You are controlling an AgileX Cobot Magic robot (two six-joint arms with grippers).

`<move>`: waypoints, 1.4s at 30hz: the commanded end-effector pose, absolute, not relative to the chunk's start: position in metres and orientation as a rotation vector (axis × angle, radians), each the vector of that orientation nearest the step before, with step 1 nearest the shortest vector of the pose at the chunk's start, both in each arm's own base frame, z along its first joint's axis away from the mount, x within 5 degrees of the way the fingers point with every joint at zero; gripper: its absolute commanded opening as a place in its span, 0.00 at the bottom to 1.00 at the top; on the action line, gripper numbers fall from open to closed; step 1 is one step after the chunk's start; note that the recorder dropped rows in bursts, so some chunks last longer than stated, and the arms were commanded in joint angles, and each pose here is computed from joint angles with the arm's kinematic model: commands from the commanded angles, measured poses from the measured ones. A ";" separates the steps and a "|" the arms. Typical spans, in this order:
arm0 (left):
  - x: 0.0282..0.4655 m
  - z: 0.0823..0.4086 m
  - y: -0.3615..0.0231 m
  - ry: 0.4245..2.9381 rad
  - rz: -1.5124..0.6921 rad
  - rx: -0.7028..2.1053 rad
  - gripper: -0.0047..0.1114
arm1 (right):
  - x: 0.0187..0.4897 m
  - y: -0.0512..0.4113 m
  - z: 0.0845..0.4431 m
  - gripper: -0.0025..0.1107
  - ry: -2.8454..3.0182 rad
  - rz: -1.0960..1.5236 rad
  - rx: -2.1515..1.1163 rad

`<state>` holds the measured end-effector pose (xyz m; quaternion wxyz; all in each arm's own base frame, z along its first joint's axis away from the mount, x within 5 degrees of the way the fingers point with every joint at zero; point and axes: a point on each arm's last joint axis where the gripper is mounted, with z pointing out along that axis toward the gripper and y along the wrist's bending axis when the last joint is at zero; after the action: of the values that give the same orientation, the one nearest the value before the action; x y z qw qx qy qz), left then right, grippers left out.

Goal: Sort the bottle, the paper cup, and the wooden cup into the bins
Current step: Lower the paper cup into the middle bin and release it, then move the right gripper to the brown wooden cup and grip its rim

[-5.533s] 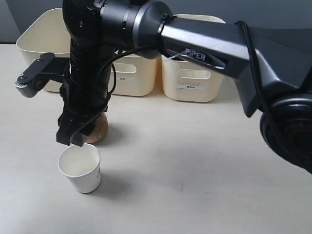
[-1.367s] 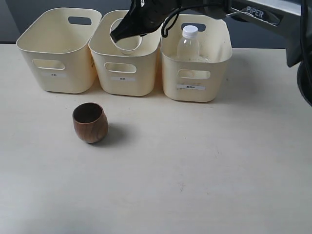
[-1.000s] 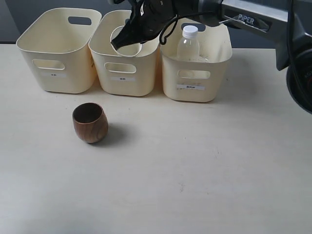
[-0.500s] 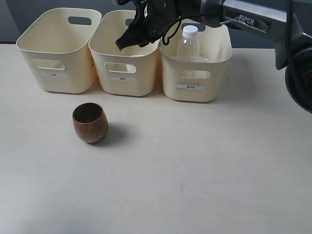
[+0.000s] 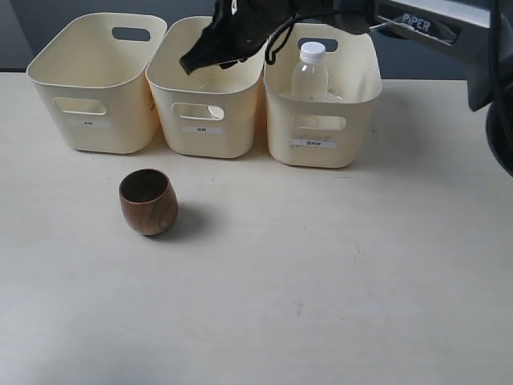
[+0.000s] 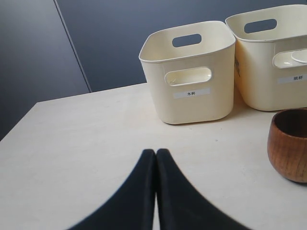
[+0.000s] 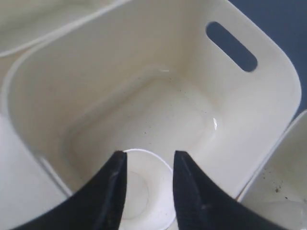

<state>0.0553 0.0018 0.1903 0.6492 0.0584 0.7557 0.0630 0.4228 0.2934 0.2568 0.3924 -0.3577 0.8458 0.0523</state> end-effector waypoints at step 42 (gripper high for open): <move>0.056 0.192 0.001 1.712 0.137 0.133 0.04 | 0.307 0.387 0.210 0.39 1.868 0.327 -2.014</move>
<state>0.0553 0.0018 0.1903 0.6492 0.0584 0.7557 0.0630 0.3042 0.3876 0.2061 0.1735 -0.7203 0.6611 0.1180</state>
